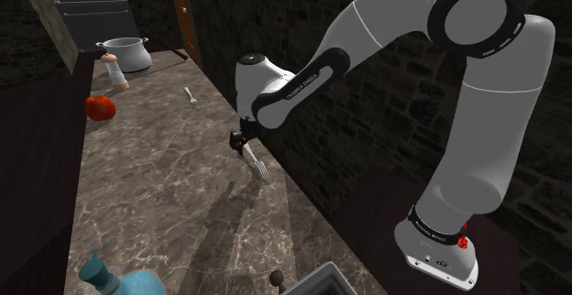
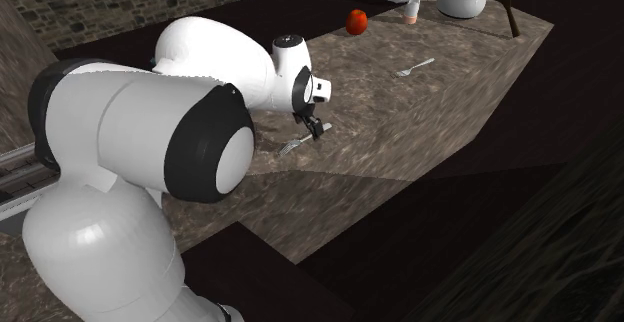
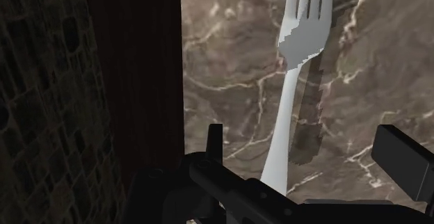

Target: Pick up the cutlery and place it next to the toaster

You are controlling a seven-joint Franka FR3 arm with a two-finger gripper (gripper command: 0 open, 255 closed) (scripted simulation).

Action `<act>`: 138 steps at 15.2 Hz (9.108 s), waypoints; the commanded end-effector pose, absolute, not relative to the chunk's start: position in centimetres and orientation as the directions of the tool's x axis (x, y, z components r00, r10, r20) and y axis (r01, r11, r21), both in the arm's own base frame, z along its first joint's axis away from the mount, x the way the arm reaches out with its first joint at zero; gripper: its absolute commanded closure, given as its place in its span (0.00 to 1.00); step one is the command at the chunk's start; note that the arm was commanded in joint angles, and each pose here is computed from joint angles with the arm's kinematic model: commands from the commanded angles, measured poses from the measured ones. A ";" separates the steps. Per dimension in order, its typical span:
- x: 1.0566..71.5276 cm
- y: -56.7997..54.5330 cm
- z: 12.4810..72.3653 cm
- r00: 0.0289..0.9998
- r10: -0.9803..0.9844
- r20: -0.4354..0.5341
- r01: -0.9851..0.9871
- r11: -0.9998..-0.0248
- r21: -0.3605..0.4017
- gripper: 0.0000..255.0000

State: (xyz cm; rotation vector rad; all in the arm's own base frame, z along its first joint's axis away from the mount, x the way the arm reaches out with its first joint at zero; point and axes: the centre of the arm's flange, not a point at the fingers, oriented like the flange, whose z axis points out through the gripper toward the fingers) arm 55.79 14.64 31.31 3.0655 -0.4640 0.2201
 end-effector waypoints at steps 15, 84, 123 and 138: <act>56.4 14.4 28.4 0.945 -0.292 0.145 -0.297 -0.955 0.012 1.00; 49.5 24.1 55.9 0.945 -0.292 0.145 -0.297 -0.955 0.012 1.00; 27.8 55.1 50.3 0.945 -0.292 0.145 -0.297 -0.955 0.012 1.00; 27.8 55.1 42.3 0.945 -0.292 0.145 -0.297 -0.955 0.012 1.00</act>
